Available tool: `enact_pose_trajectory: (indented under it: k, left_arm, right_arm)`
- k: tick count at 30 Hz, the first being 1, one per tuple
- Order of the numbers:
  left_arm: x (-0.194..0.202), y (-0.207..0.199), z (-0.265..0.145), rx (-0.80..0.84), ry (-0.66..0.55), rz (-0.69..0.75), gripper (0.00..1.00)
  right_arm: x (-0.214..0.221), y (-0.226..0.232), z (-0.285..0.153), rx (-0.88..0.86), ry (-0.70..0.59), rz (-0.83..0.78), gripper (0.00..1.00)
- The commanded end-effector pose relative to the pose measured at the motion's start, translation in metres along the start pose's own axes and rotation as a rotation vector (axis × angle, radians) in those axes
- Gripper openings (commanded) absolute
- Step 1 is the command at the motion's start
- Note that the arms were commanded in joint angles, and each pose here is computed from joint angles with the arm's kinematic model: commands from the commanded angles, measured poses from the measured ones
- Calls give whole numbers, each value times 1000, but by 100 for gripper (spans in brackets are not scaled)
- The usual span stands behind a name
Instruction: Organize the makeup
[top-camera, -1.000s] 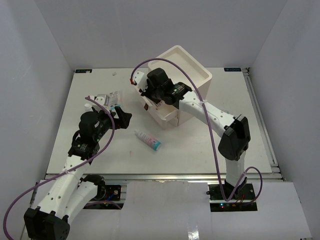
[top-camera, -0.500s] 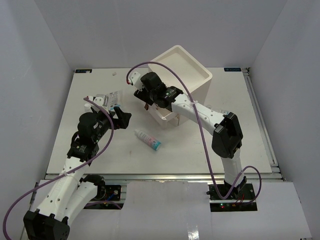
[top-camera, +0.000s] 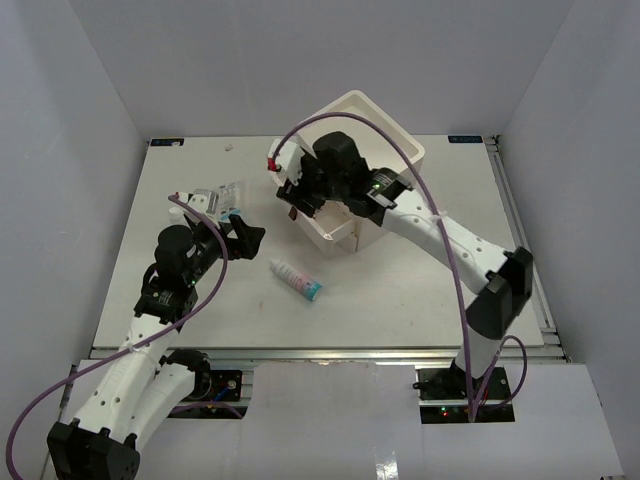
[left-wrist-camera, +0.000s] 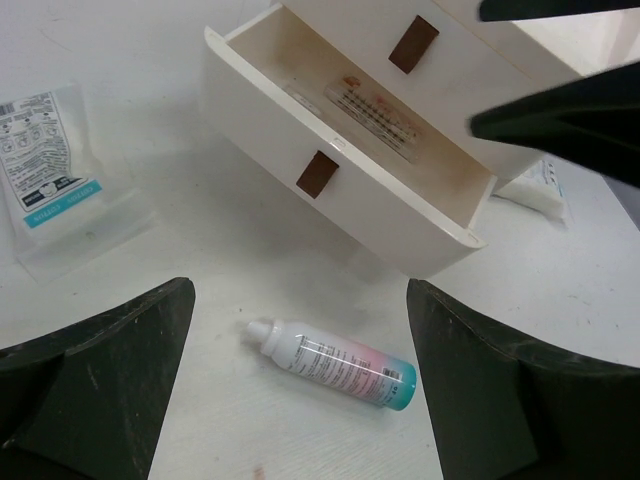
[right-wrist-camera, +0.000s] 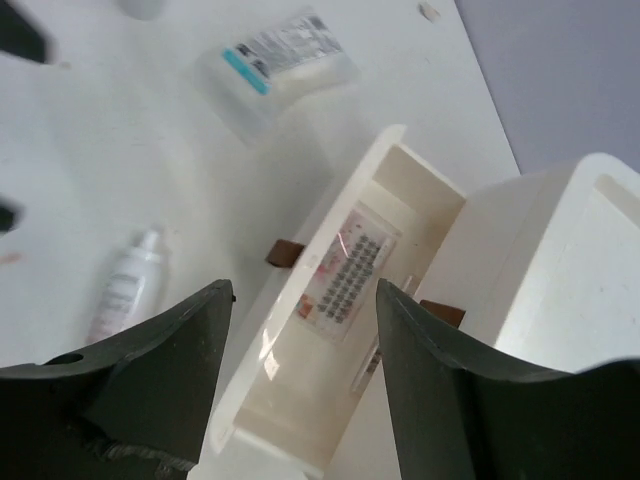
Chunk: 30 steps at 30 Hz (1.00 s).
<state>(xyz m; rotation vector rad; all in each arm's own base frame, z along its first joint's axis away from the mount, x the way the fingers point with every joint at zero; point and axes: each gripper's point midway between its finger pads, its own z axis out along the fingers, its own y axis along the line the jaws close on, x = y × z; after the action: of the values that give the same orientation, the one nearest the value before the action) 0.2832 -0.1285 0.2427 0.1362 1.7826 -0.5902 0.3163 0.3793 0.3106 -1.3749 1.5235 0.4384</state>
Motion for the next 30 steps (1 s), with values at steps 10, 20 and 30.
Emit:
enact_pose_trajectory:
  k: [10,20,30]
  left_arm:
    - [34,-38,22,251,156,-135,71]
    - [68,-11,65,122,332,-256,31]
    - [59,15,114,24,275,-209,35]
  right_arm:
    - [35,-30,-131,-10,-209,140,63]
    - [36,-91,-101,123,-172,319,66]
    - [48,-107,-31,138,-41,345,76]
